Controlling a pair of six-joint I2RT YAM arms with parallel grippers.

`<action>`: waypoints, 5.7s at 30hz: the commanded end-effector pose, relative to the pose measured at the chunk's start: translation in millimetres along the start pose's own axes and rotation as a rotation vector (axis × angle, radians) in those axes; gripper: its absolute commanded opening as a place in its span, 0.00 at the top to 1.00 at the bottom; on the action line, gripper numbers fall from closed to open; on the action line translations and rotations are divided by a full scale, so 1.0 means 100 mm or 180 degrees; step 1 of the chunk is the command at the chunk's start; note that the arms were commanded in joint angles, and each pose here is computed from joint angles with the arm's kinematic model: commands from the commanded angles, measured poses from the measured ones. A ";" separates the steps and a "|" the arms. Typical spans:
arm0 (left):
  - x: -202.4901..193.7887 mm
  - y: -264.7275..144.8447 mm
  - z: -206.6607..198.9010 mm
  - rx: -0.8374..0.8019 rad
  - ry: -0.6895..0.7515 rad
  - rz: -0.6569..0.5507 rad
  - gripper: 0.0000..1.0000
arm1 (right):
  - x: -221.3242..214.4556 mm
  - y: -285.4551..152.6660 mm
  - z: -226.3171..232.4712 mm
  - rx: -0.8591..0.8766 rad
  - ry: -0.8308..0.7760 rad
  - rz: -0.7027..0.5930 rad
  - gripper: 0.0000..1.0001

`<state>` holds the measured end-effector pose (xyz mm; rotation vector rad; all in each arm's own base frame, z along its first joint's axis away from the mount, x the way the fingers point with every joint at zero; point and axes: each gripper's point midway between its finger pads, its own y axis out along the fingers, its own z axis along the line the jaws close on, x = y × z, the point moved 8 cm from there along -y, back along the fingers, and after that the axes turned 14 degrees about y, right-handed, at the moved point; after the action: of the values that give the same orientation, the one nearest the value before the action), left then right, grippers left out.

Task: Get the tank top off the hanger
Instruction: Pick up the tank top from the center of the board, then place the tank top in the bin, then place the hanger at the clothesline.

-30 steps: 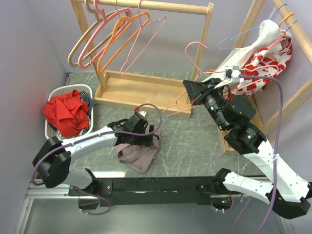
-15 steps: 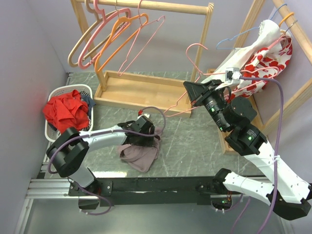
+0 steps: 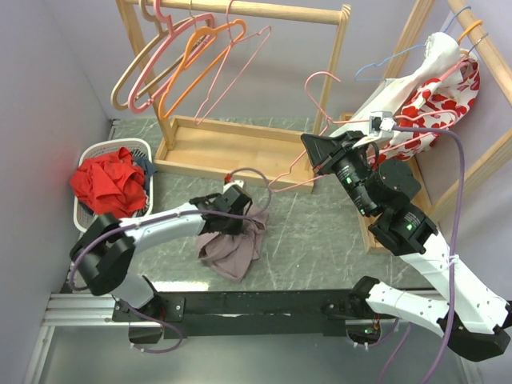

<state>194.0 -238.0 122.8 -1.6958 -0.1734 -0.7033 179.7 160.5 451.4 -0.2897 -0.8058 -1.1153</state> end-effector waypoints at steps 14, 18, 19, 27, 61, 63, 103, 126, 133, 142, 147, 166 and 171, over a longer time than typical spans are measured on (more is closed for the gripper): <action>1.50 -3.08 0.85 0.1017 -0.0343 -0.2397 0.99 | -0.02 0.04 0.04 0.0138 0.0070 -0.0040 1.00; 1.45 -3.58 1.09 0.1414 -0.0514 -0.2707 0.99 | -0.05 0.07 0.05 0.0163 0.0084 -0.0017 1.00; 1.44 -3.64 1.14 0.1535 -0.0553 -0.2743 0.99 | -0.07 0.08 0.05 0.0172 0.0080 0.0009 1.00; 1.51 -3.93 1.54 0.2192 -0.0746 -0.2851 0.99 | -0.08 0.12 0.06 0.0208 0.0095 0.0029 1.00; 0.86 -1.83 3.26 0.2221 -0.1743 -0.1564 0.32 | -0.15 0.28 0.10 0.0274 -0.0045 0.0166 1.00; 0.85 -1.97 3.18 0.2243 -0.1675 -0.1794 0.28 | -0.16 0.31 0.12 0.0297 -0.0037 0.0192 1.00; 1.67 -2.36 -0.05 -0.2478 0.0873 -0.3082 0.19 | -0.32 0.42 0.22 0.0494 0.0360 0.0443 1.00; 1.77 -2.36 -0.27 -0.2525 0.0836 -0.3008 0.99 | -0.32 0.46 0.13 0.0357 0.0306 0.0376 0.99; 1.78 -2.52 -0.21 -0.2339 0.0808 -0.2840 0.99 | -0.35 0.44 0.13 0.0457 0.0264 0.0454 0.56; 1.73 -2.59 -0.18 -0.2262 0.0762 -0.2649 0.99 | -0.33 0.39 0.12 0.0462 0.0288 0.0421 0.32; 1.62 -2.79 -0.08 -0.2077 0.0743 -0.2601 0.99 | -0.26 0.34 0.10 0.0398 0.0236 0.0312 0.29; 1.73 -2.80 0.25 -0.0835 0.0319 -0.2242 0.99 | 0.11 0.04 -0.02 0.0048 0.0129 -0.0362 0.25; 2.06 -2.64 0.18 -0.0672 0.0408 -0.2323 0.99 | 0.10 0.04 -0.03 0.0034 0.0128 -0.0368 0.24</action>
<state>223.7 -200.6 433.0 -1.8611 -0.5964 -1.3280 185.7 158.1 455.2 -0.2123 -0.7893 -1.1806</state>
